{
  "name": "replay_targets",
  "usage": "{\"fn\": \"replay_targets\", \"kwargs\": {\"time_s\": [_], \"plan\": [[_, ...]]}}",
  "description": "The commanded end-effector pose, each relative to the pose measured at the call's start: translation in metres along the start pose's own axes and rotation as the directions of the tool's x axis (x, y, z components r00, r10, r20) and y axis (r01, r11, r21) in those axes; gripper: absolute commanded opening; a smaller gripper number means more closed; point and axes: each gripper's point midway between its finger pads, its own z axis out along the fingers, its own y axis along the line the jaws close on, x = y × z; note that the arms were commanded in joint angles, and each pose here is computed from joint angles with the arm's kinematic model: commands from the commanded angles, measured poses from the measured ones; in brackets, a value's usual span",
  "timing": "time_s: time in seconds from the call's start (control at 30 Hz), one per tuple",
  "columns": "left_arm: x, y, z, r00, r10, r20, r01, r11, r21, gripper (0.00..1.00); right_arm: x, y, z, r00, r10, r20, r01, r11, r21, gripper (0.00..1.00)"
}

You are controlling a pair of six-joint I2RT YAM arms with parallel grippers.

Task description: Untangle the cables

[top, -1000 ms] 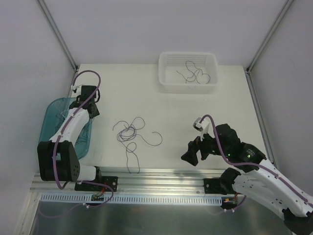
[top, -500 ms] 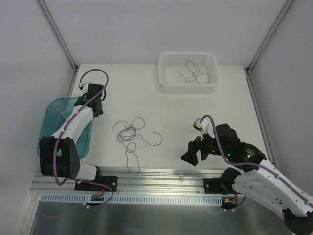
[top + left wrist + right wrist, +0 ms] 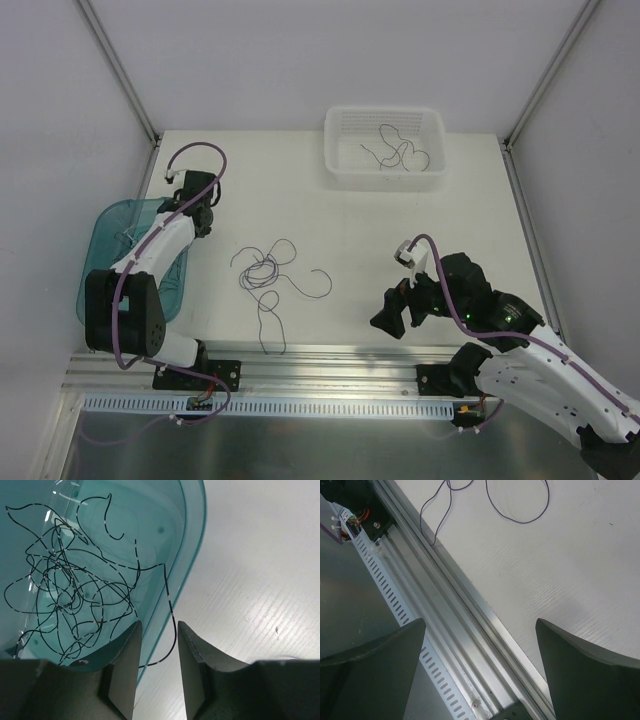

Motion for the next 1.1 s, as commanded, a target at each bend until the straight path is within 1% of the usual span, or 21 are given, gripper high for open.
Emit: {"fn": "replay_targets", "kwargs": {"time_s": [0.0, 0.13, 0.2, 0.27, 0.3, 0.4, 0.47, 0.5, 0.63, 0.7, 0.77, 0.8, 0.87, 0.9, 1.07], "plan": [[-0.004, 0.001, 0.000, 1.000, 0.022, 0.011, -0.021, 0.999, -0.027, 0.34, -0.002, 0.000, 0.001, 1.000, -0.008, 0.016, 0.008, 1.000, -0.003, 0.97], [-0.004, 0.001, 0.000, 1.000, 0.024, 0.012, -0.024, 0.999, -0.026, 0.30, -0.003, 0.000, 0.001, 1.000, -0.009, 0.017, 0.009, 1.000, -0.004, 0.97], [-0.005, 0.001, 0.000, 0.999, 0.030, 0.011, -0.029, 0.999, -0.029, 0.26, -0.002, 0.000, 0.002, 1.000, -0.008, 0.016, 0.008, 1.000, -0.003, 0.97], [-0.005, 0.002, 0.000, 0.999, 0.037, 0.012, -0.036, 0.999, -0.036, 0.20, -0.003, 0.001, 0.001, 1.000, -0.011, 0.018, 0.011, 1.000, -0.005, 0.97], [-0.006, 0.002, 0.001, 0.999, 0.036, 0.013, -0.035, 0.999, -0.037, 0.14, -0.003, 0.001, 0.001, 1.000, -0.009, 0.020, 0.010, 1.000, -0.006, 0.97], [-0.008, 0.005, -0.001, 0.999, 0.040, 0.021, -0.039, 0.998, -0.045, 0.06, -0.003, 0.001, 0.001, 1.000, -0.009, 0.020, 0.009, 1.000, -0.005, 0.97], [-0.010, 0.011, -0.002, 0.998, 0.049, 0.030, -0.047, 0.997, -0.069, 0.04, -0.002, 0.000, 0.001, 1.000, -0.008, 0.017, 0.009, 1.000, -0.003, 0.97], [-0.011, 0.014, -0.003, 0.998, 0.051, 0.036, -0.048, 0.996, -0.082, 0.00, -0.003, 0.000, 0.001, 1.000, -0.010, 0.022, 0.010, 1.000, -0.003, 0.97], [-0.011, 0.028, -0.002, 0.997, 0.075, 0.037, -0.069, 0.989, -0.132, 0.00, -0.003, 0.001, 0.000, 1.000, -0.009, 0.021, 0.009, 1.000, -0.004, 0.97], [-0.005, 0.036, 0.006, 0.999, 0.050, 0.005, -0.049, 0.989, -0.139, 0.00, -0.002, 0.001, 0.001, 1.000, -0.009, 0.020, 0.009, 1.000, -0.005, 0.97], [0.004, 0.047, 0.017, 0.999, -0.018, -0.036, 0.012, 0.990, -0.138, 0.00, -0.003, 0.001, 0.000, 1.000, -0.009, 0.021, 0.009, 1.000, -0.004, 0.97], [0.009, 0.043, 0.021, 0.997, -0.049, -0.066, 0.043, 0.995, -0.094, 0.00, -0.003, 0.001, 0.000, 1.000, -0.008, 0.021, 0.008, 1.000, -0.004, 0.97], [0.018, 0.051, 0.031, 0.986, -0.118, -0.114, 0.109, 0.991, -0.081, 0.00, -0.003, 0.001, 0.000, 1.000, -0.010, 0.024, 0.010, 1.000, -0.005, 0.97], [0.022, 0.047, 0.037, 0.981, -0.133, -0.142, 0.126, 0.990, -0.056, 0.00, -0.003, 0.001, 0.000, 1.000, -0.009, 0.024, 0.009, 1.000, -0.005, 0.97], [0.036, 0.041, 0.056, 0.963, -0.150, -0.225, 0.150, 0.988, -0.017, 0.00, -0.002, 0.001, 0.001, 1.000, -0.008, 0.017, 0.008, 1.000, -0.003, 0.97]]}}
